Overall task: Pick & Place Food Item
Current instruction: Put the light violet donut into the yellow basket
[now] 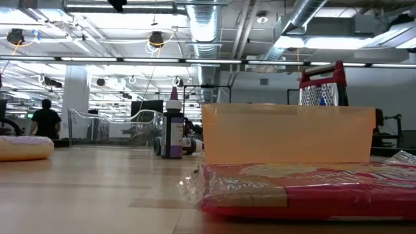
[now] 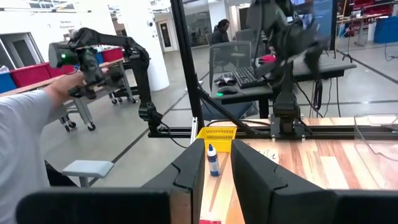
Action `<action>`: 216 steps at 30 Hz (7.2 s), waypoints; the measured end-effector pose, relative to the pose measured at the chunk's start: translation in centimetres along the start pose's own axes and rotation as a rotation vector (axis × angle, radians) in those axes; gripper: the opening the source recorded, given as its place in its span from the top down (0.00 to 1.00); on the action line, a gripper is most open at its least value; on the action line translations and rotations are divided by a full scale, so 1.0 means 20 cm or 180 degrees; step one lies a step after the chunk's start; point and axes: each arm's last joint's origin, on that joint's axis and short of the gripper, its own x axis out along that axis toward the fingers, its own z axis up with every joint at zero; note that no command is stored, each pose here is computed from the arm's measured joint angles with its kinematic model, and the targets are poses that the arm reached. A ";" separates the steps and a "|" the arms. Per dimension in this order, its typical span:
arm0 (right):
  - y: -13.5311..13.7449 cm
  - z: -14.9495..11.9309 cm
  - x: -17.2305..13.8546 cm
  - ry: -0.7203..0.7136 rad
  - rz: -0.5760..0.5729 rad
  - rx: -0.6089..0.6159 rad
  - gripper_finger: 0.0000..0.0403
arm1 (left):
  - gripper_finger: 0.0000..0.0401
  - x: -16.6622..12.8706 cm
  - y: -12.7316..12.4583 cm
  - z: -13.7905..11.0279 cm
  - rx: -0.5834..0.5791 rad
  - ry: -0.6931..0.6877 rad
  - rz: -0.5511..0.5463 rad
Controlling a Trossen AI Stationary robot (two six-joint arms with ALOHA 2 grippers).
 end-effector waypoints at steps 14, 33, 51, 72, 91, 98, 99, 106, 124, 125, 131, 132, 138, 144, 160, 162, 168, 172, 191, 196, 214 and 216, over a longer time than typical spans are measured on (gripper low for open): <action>0.00 -0.01 -0.01 0.0037 -0.0002 0.0000 0.82 | 0.08 0.32 -0.20 -0.46 0.0419 0.1411 0.0090; 0.00 0.00 -0.01 -0.0004 -0.0001 -0.0002 0.82 | 0.00 0.56 -0.36 -0.59 0.0579 0.1102 -0.0552; 0.00 0.00 -0.01 -0.0016 -0.0053 0.0011 0.82 | 0.00 0.78 -0.38 -0.77 0.0492 0.1200 -0.0837; 0.00 0.00 -0.01 -0.0017 -0.0058 0.0034 0.82 | 0.00 0.86 -0.37 -0.85 0.0287 0.1232 -0.0964; 0.00 0.01 0.00 -0.0055 -0.0052 0.0040 0.82 | 0.00 0.77 -0.29 -0.80 0.0045 0.1054 -0.1272; 0.00 0.03 0.00 -0.0173 -0.0033 0.0009 0.82 | 0.00 0.76 -0.29 -0.81 0.0029 0.1240 -0.1369; 0.00 0.03 0.00 -0.0175 -0.0032 -0.0007 0.82 | 0.00 0.76 -0.29 -0.82 0.0020 0.1306 -0.1405; 0.00 0.03 0.01 -0.0178 -0.0033 -0.0050 0.82 | 0.00 0.74 -0.30 -0.84 -0.0169 0.1796 -0.1698; 0.03 0.04 0.05 -0.0240 0.0077 -0.0240 0.82 | 0.00 0.53 -0.26 -0.65 -0.0592 0.2513 -0.1964; 0.03 0.04 0.05 -0.0238 0.0091 -0.0250 0.82 | 0.00 0.51 -0.26 -0.64 -0.0627 0.2544 -0.1976; 0.04 0.04 0.04 -0.0229 0.0157 -0.0273 0.82 | 0.00 0.39 -0.32 -0.66 -0.0808 0.2705 -0.1927; 0.04 0.04 0.04 -0.0229 0.0168 -0.0273 0.82 | 0.00 0.38 -0.34 -0.68 -0.0841 0.2747 -0.1898; 0.04 0.04 0.04 -0.0221 0.0186 -0.0367 0.82 | 0.00 0.29 -0.42 -0.77 -0.1060 0.2873 -0.1786; 0.04 0.03 0.04 -0.0212 0.0186 -0.0427 0.82 | 0.00 0.23 -0.48 -0.84 -0.1343 0.2724 -0.1685; 0.04 0.03 0.04 -0.0178 0.0184 -0.0441 0.82 | 0.00 0.26 -0.68 -1.08 -0.1233 0.2955 -0.1021; 0.04 0.03 0.04 -0.0194 0.0186 -0.0437 0.82 | 0.00 0.28 -0.70 -1.10 -0.1233 0.2966 -0.0952; 0.04 0.03 0.04 -0.0208 0.0188 -0.0431 0.82 | 0.00 0.30 -0.73 -1.14 -0.1188 0.2895 -0.0827; 0.04 0.03 0.04 -0.0207 0.0188 -0.0432 0.82 | 0.00 0.31 -0.73 -1.14 -0.1208 0.2735 -0.0810; 0.04 0.03 0.04 -0.0190 0.0189 -0.0375 0.82 | 0.01 0.32 -0.70 -1.15 -0.1021 0.2573 -0.0657; 0.04 0.03 0.04 -0.0191 0.0189 -0.0376 0.82 | 0.00 0.32 -0.69 -1.15 -0.1022 0.2573 -0.0622; 0.04 0.03 0.04 -0.0192 0.0187 -0.0376 0.82 | 0.00 0.24 -0.63 -1.12 -0.1148 0.2361 -0.0903; 0.04 0.03 0.04 -0.0192 0.0186 -0.0376 0.82 | 0.00 0.23 -0.61 -1.11 -0.1292 0.2292 -0.0903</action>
